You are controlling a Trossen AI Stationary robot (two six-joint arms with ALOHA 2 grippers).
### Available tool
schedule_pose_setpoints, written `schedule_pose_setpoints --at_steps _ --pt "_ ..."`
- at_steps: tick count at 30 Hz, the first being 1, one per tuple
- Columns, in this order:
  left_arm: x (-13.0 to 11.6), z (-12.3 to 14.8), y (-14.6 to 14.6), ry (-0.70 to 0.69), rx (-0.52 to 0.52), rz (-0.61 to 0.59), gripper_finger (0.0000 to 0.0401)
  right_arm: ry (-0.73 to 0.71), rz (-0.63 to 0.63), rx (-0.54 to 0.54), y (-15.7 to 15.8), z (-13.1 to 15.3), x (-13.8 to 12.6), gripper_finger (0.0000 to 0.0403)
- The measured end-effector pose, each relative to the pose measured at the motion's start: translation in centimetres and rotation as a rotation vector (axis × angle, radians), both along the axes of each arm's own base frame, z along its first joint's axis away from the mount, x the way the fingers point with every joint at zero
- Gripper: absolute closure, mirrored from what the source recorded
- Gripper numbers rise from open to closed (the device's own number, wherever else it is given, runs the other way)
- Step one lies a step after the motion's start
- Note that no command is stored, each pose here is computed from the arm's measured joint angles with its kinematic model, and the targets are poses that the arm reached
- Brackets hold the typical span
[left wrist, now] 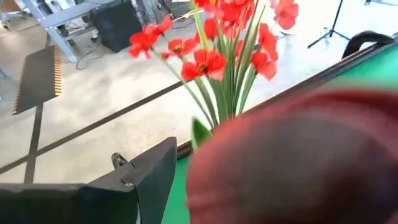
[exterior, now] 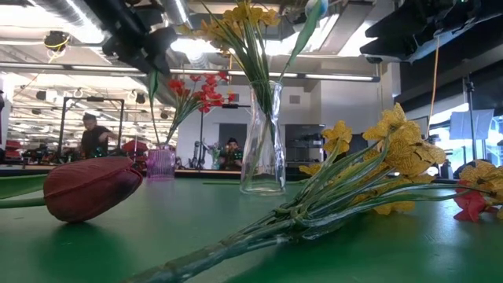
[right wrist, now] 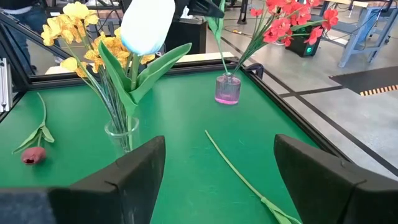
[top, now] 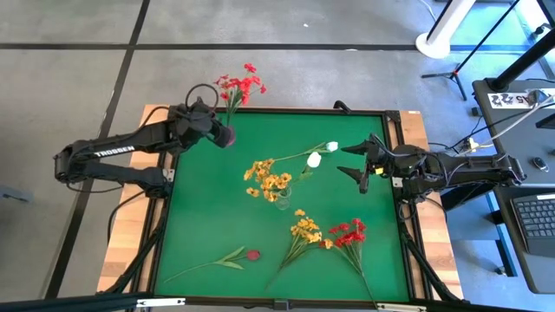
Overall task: Sort flowers into vase by color
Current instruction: Put the top red flower into the violet vase, then put the red flower into the violet vase
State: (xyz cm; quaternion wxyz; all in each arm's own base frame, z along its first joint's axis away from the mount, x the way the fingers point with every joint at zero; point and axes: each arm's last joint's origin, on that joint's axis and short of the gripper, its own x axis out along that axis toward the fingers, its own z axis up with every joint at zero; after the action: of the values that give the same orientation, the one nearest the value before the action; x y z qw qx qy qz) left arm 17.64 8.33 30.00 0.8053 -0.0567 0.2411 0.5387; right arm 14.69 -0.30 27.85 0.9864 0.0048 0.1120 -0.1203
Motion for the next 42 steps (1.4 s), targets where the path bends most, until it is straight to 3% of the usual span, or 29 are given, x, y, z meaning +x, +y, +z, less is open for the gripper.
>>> schedule_pose_setpoints --at_steps 18,26,35,42 --pt "-0.1 6.9 -0.5 -0.147 0.060 -0.089 0.0151 0.001 0.000 0.001 0.0 0.0 0.0 0.0104" --pt "0.7 8.5 -3.7 -0.203 0.019 -0.307 0.0151 0.018 0.001 0.000 0.0 -0.2 0.0 0.0104" --pt "1.4 8.1 -9.2 -0.231 -0.087 -0.538 0.0151 0.017 0.000 0.001 0.0 -0.2 0.0 0.0104" --pt "2.2 4.9 -13.5 -0.060 -0.253 -0.628 0.0157 0.014 -0.001 0.008 0.0 -0.1 0.0 0.0104"
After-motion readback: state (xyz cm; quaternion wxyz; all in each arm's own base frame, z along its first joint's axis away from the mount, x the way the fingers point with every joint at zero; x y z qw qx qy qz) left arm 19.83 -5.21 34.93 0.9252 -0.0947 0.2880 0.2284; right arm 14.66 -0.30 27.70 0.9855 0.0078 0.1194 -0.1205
